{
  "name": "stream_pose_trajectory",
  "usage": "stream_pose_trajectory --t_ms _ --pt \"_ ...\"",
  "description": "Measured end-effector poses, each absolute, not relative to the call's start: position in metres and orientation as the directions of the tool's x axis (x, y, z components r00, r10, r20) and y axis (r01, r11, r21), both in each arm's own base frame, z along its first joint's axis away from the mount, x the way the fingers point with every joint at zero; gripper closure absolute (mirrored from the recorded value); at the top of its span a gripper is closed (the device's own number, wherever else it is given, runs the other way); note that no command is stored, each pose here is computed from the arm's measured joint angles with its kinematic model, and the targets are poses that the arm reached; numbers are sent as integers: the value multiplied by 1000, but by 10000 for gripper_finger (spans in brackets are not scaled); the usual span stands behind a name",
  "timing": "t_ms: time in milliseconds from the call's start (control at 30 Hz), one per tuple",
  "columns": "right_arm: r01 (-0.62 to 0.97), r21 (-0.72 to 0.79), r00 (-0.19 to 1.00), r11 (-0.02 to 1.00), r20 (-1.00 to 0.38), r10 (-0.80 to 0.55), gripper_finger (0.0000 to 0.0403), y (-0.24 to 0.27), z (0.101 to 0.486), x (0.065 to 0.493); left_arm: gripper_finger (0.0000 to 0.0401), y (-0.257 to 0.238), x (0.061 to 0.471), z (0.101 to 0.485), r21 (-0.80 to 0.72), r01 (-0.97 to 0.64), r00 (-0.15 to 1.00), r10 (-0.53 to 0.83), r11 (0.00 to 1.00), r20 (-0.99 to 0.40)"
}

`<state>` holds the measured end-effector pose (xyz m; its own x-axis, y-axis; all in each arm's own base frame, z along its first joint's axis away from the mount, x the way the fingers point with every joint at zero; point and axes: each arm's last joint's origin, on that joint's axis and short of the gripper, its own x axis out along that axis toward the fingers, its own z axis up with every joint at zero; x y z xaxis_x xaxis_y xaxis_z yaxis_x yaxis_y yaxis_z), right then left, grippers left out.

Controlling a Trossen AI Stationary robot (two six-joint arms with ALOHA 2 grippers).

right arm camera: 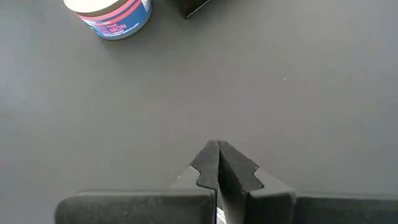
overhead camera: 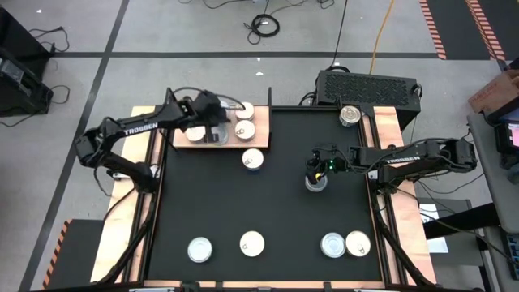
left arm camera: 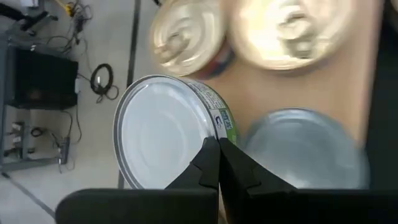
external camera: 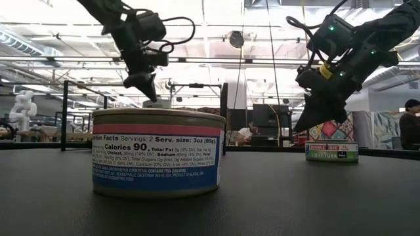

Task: Stack canned seafood by type on shelf
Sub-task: Stack the green tuna can on top of the green tuna on the shelf

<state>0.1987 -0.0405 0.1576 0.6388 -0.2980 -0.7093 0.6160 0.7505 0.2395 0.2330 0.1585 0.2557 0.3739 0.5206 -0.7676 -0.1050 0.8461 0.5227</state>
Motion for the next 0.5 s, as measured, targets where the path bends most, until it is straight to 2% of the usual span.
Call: stream_pose_trajectory --t_ms 267,500 --pt "618 239 638 749 -709 -300 403 -41 158 199 401 181 220 253 457 -159 407 480 875 -777" --pt "620 238 637 747 -709 -302 403 -41 158 199 401 190 229 234 431 -133 374 448 892 -812"
